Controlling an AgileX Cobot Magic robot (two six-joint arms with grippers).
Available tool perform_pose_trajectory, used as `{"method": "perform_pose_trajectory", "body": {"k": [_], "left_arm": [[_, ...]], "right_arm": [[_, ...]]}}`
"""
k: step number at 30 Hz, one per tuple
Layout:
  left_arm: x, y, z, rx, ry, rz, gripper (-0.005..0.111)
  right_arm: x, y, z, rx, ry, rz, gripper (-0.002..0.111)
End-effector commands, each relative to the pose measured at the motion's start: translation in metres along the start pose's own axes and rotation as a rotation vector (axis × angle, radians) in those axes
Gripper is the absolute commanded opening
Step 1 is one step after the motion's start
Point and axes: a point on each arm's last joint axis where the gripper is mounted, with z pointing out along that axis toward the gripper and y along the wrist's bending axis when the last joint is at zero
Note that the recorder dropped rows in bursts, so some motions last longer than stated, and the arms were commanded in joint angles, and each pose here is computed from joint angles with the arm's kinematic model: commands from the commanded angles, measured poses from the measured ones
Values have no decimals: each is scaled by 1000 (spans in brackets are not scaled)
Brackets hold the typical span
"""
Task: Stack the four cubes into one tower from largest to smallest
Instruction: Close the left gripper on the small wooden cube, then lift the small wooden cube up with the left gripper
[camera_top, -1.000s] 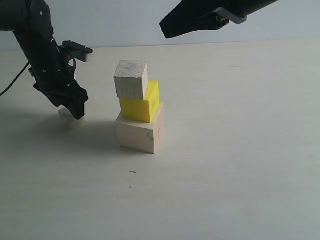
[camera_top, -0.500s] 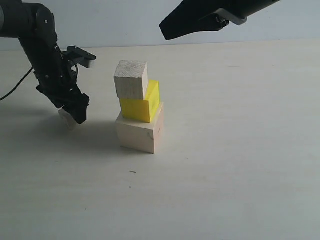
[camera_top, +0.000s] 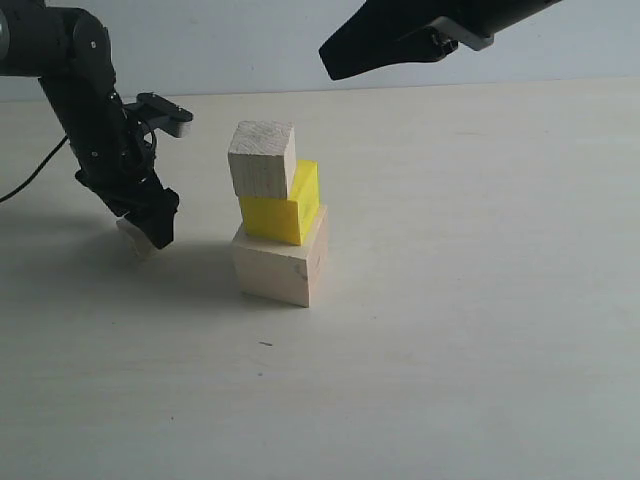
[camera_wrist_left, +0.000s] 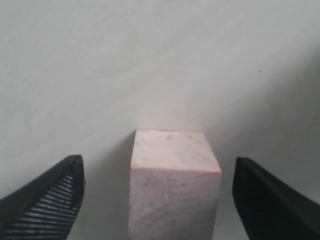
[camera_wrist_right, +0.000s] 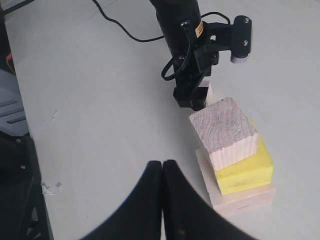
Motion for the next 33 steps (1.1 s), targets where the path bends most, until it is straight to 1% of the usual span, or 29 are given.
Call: {"method": "perform_pose_trajectory", "body": {"k": [1,7,9,10,11,12,13,14,15,17,21,23,24,25,26,27,28,29,30,31,32,33], "left_arm": [[-2,0,4,2,-4,2,78],[-2,0,11,11,12,1,78],[-3,1,11,6,6,2,75],[-3,1,11,5,5,2,64],[-3,1,11,3,5,3,57],[-3,1,11,3,5,3,43],[-3,1,11,3,5,3,33],[-2,1,11,4,7,3,14],[-2,0,10,8,13,3,0],[-1,-1,8,14,24,16,0],[1,-3,-14,5,5,19,0],[2,-5,-31,-1,-23,13,0],[3,-9,-50,-4,-67,7,0],[4,-11,-62,0,-101,2,0],[5,-14,-84,35,-186,8,0],[6,-16,-97,60,-244,25,0],[11,-17,-123,119,-370,61,0],[14,-15,-133,135,-421,64,0],[23,-7,-155,163,-534,52,0],[34,-2,-173,210,-625,77,0],[39,-1,-181,255,-682,104,0],[48,1,-194,337,-808,167,0]], "right_arm": [[-1,2,-3,0,-10,-3,0],[-1,2,-3,0,-10,-3,0],[-1,2,-3,0,-10,-3,0],[-1,2,-3,0,-10,-3,0],[-1,2,-3,0,-10,-3,0],[-1,2,-3,0,-10,-3,0],[-1,2,-3,0,-10,-3,0],[-1,2,-3,0,-10,-3,0],[-1,2,-3,0,-10,-3,0],[-1,2,-3,0,-10,-3,0],[-1,2,-3,0,-10,-5,0],[-1,2,-3,0,-10,-5,0],[-1,2,-3,1,-9,-6,0],[-1,1,-3,2,-8,-7,0],[-1,1,-3,2,-8,-7,0],[-1,1,-3,2,-8,-7,0],[-1,1,-3,2,-8,-7,0],[-1,1,-3,2,-8,-7,0],[0,2,-3,0,-2,-9,0],[1,2,-3,-3,7,-12,0],[1,2,-3,-6,9,-12,0],[2,2,-3,-4,17,-14,0]]}}
